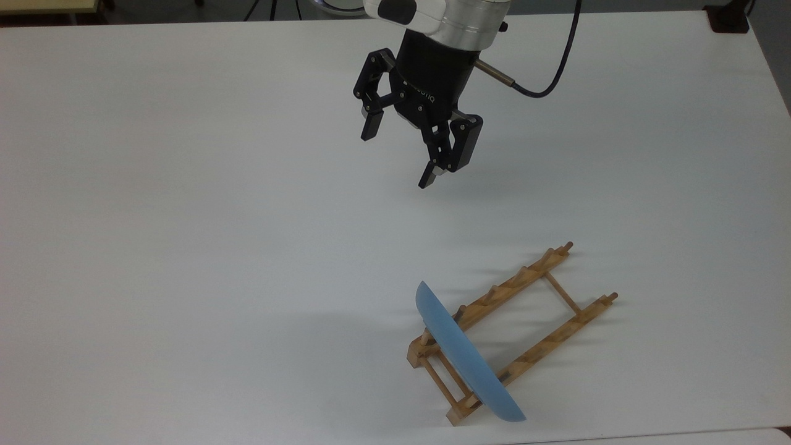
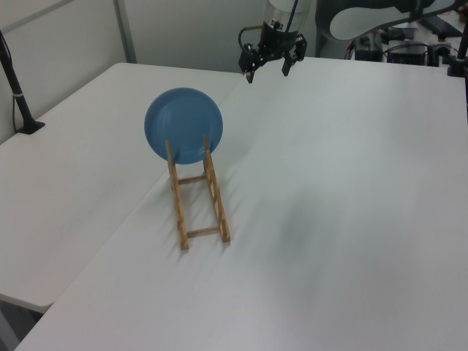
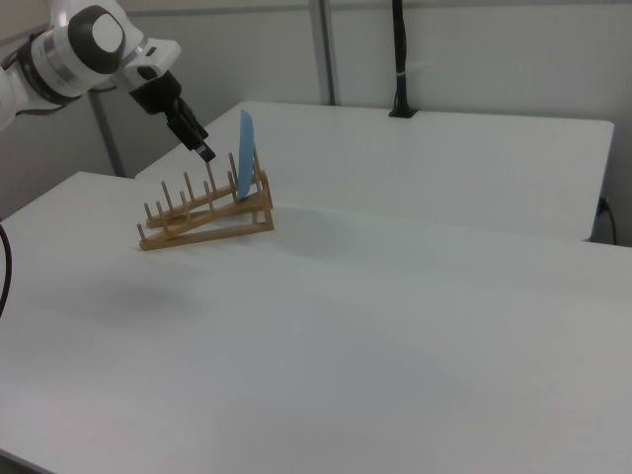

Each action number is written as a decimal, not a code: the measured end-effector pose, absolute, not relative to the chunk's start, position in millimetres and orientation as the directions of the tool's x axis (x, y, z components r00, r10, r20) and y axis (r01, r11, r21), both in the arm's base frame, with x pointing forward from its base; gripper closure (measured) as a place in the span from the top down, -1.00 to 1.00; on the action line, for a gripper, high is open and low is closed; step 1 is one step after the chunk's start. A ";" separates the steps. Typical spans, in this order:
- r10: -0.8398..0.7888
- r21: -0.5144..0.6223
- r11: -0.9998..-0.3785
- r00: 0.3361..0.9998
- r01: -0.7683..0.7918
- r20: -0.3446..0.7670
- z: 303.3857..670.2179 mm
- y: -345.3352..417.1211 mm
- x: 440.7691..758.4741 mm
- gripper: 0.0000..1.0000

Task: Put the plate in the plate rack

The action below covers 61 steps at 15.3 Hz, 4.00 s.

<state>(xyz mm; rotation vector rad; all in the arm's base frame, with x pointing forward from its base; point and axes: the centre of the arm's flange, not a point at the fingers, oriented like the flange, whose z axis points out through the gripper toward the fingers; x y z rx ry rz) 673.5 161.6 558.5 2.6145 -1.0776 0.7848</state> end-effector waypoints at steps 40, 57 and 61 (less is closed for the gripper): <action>-0.547 -0.065 -0.828 0.778 -0.557 0.310 689.6 85.1 577.3 1.00; -0.125 0.051 -0.990 0.983 -0.133 0.133 652.8 12.6 556.2 1.00; -0.078 0.036 -0.996 0.986 -0.083 0.145 640.4 9.0 561.2 1.00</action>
